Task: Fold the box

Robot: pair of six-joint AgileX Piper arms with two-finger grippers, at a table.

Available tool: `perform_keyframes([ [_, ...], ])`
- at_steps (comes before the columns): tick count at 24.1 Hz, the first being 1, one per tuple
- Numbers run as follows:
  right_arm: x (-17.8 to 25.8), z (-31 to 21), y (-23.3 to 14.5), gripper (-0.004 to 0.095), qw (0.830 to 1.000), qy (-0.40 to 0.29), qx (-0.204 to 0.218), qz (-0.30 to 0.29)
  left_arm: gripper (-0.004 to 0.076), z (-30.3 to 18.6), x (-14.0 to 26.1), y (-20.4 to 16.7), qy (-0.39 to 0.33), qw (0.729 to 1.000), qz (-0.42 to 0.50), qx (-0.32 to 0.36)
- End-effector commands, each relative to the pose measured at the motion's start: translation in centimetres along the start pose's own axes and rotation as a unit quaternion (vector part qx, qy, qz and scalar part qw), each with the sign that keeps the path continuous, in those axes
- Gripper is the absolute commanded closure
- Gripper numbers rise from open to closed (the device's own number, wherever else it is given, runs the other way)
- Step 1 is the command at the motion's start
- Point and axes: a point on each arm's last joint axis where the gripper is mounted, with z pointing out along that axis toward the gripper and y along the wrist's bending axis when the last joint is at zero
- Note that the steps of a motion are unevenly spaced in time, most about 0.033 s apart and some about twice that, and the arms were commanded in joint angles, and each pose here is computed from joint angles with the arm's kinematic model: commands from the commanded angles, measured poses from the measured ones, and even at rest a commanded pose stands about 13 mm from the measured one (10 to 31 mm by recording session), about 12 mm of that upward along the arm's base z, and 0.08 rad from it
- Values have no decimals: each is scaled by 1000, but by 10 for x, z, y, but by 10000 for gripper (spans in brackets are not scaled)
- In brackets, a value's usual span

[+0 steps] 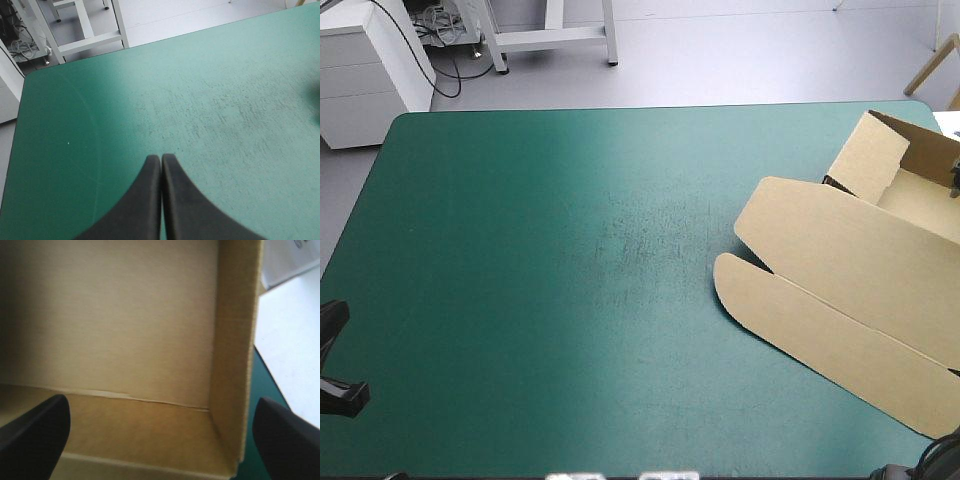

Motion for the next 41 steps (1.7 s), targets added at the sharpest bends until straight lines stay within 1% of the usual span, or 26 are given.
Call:
perform_keyframes([
  [1, 12, -81, 26, -6, 992, -101, -66, -39, 734, 0, -1, 2, 16, 1000, 2, -10],
  [3, 27, -103, 45, 7, 988, -116, -84, -64, 734, 0, -1, 2, 16, 1000, 2, -10],
  [5, 44, -116, 63, 37, 984, -120, -90, -94, 734, 0, -1, 2, 15, 1000, 2, -10],
  [6, 61, -127, 80, 91, 980, -122, -93, -129, 734, 0, -1, 2, 15, 1000, 2, -10],
  [7, 72, -131, 89, 140, 977, -121, -94, -150, 734, 0, -1, 2, 15, 1000, 2, -11],
  [10, 104, -138, 105, 401, 972, -113, -77, -190, 734, 0, 0, 2, 17, 1000, 2, -11],
  [11, 115, -140, 109, 513, 969, -115, -74, -208, 734, 0, -1, 2, 16, 1000, 3, -12],
  [12, 125, -143, 113, 623, 964, -125, -76, -221, 734, 0, -1, 2, 16, 1000, 3, -12],
  [13, 132, -145, 115, 707, 961, -136, -81, -226, 734, 0, -1, 2, 16, 1000, 3, -12],
  [14, 150, -152, 120, 901, 951, -162, -106, -239, 734, 2, 1, 2, 22, 1000, 3, -12],
  [15, 157, -154, 120, 920, 948, -171, -112, -245, 734, 4, 2, 1, 26, 1000, 4, -12],
  [16, 175, -158, 119, 923, 936, -184, -128, -271, 734, 8, 7, 1, 35, 999, 6, -12],
  [17, 191, -159, 114, 927, 931, -194, -139, -275, 734, 12, 15, 0, 40, 999, 8, -10],
  [18, 201, -162, 110, 927, 928, -205, -146, -274, 734, 13, 20, -1, 38, 999, 8, -6],
  [20, 222, -164, 98, 927, 918, -250, -158, -264, 734, 18, 35, -5, 26, 1000, 6, 10],
  [21, 235, -168, 90, 927, 908, -285, -165, -260, 734, 20, 48, -8, 8, 1000, 2, 26],
  [23, 259, -168, 78, 927, 895, -314, -174, -265, 734, 26, 72, -13, -13, 999, -8, 52],
  [24, 272, -164, 71, 927, 892, -322, -174, -265, 734, 32, 89, -16, -21, 998, -14, 64],
  [26, 288, -158, 64, 927, 884, -346, -177, -259, 734, 39, 108, -18, -44, 997, -16, 69],
  [30, 306, -147, 55, 927, 871, -382, -182, -250, 734, 46, 131, -18, -65, 995, -14, 68],
  [31, 314, -144, 51, 927, 864, -400, -184, -245, 734, 51, 142, -19, -67, 996, -11, 65],
  [36, 334, -131, 42, 927, 855, -420, -188, -238, 734, 54, 162, -18, -77, 995, -12, 65],
  [41, 350, -125, 36, 927, 846, -440, -201, -227, 734, 57, 163, -15, -77, 996, 7, 41],
])
